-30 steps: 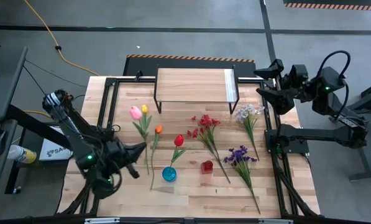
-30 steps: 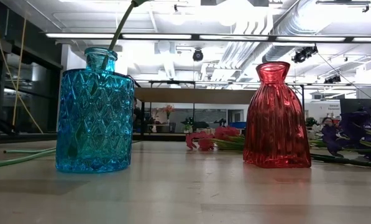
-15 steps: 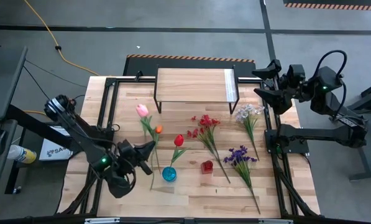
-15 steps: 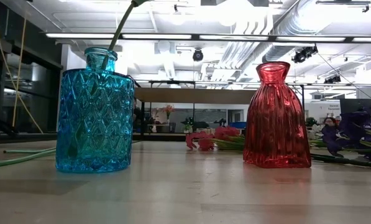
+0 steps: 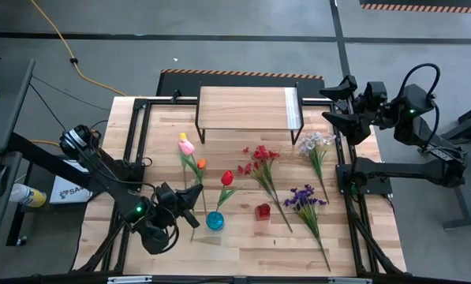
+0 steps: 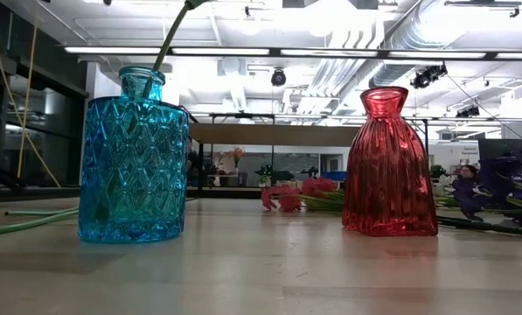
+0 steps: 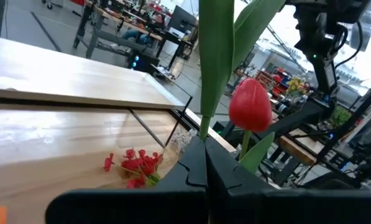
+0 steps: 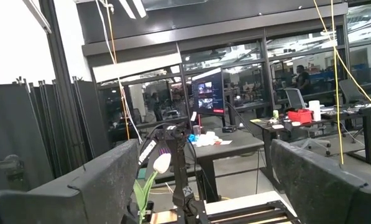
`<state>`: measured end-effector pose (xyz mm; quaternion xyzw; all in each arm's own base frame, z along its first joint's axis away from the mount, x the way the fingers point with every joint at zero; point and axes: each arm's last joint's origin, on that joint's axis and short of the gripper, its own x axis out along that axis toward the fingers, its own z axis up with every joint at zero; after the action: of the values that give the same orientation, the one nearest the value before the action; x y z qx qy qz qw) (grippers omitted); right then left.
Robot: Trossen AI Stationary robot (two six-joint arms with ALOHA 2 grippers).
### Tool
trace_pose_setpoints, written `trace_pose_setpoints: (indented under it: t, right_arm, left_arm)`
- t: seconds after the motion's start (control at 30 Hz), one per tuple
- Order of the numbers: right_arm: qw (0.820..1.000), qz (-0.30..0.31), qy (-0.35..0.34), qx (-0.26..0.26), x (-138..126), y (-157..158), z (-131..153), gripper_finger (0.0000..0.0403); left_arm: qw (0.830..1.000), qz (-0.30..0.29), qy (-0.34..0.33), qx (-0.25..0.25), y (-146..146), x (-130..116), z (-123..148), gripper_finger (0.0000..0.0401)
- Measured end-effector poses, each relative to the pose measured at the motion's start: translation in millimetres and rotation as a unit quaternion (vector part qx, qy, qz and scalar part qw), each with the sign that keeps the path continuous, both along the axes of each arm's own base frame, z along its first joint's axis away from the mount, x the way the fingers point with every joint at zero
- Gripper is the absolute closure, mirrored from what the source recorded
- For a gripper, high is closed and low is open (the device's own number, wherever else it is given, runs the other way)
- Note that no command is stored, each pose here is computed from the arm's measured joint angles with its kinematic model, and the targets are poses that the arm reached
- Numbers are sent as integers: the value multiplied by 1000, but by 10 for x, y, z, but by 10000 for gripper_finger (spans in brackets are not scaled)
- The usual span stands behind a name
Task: Pick and place flowers into a vace then onto a shelf
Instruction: Put the pink tulip into the blue transparent vase
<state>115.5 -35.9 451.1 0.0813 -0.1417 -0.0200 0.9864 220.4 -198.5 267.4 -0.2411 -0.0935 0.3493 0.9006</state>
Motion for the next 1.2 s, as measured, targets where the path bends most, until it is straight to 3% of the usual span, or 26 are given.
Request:
trace_pose_setpoints:
  t: [0.73, 1.2]
  right_arm:
    - [1000, -7, 1, -17, 1, -2, 0, 49]
    - [1000, -7, 1, -17, 1, -2, 0, 49]
  left_arm:
    - [999, 31, 27, 28, 15, 250, -277, 381]
    - [998, 42, 38, 39, 68, 296, -285, 381]
